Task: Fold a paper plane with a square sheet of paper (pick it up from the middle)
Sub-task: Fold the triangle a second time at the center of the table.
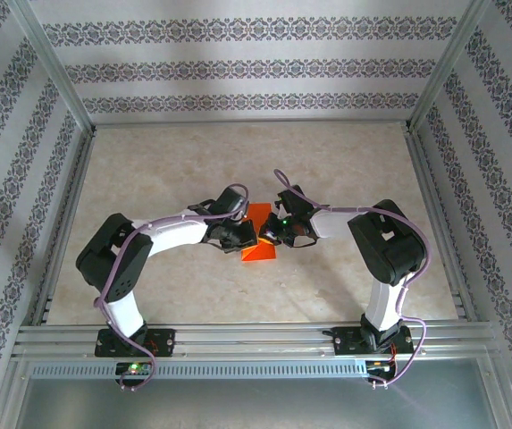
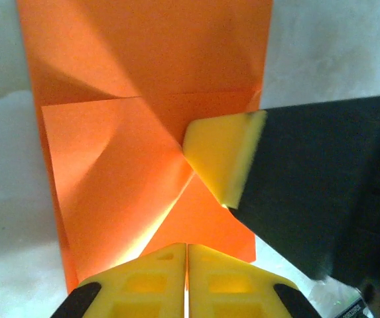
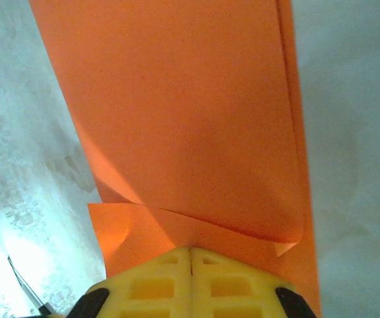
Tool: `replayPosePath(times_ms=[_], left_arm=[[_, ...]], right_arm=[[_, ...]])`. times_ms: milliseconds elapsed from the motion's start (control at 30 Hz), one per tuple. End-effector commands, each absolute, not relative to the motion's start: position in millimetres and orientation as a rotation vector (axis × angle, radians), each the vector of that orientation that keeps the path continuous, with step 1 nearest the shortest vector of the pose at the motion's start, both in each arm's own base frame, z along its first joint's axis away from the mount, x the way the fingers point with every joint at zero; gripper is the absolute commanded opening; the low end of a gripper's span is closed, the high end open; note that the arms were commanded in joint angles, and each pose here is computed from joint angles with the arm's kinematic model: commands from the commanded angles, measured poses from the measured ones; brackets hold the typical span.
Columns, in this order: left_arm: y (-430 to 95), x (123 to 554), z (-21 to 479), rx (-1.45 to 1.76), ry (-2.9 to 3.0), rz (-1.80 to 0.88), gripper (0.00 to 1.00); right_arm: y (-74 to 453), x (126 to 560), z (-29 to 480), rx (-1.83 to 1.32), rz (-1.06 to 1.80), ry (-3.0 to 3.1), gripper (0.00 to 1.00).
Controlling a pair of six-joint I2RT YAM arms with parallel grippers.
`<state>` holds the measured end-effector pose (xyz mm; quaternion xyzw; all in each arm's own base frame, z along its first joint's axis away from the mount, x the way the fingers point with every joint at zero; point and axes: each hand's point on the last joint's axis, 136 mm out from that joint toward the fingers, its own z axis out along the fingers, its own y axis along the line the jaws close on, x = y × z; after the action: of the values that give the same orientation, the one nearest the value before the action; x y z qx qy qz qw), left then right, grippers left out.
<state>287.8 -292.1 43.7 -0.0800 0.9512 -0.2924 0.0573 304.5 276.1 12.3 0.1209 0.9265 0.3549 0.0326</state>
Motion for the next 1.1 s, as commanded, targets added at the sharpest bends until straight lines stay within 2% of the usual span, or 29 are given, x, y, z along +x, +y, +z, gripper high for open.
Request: replayPosePath(times_ms=[0, 467, 767, 1067], left_arm=[[-301.3, 283.2, 36.0, -0.277, 2.893, -0.941, 0.09], [-278.0, 267.7, 4.4, -0.319, 2.963, -0.795, 0.09], [-269.0, 259.7, -0.1, -0.292, 2.994, -0.745, 0.08], [-255.2, 231.9, 0.2, -0.173, 3.064, -0.726, 0.08]], right_arm=[[237.0, 273.2, -42.7, 0.546, 0.802, 3.044, 0.0], [234.7, 269.6, -45.6, 0.545, 0.775, 3.074, 0.0], [232.0, 267.4, -48.6, 0.559, 0.751, 3.089, 0.0], [230.4, 266.8, -50.1, 0.564, 0.74, 3.096, 0.0]])
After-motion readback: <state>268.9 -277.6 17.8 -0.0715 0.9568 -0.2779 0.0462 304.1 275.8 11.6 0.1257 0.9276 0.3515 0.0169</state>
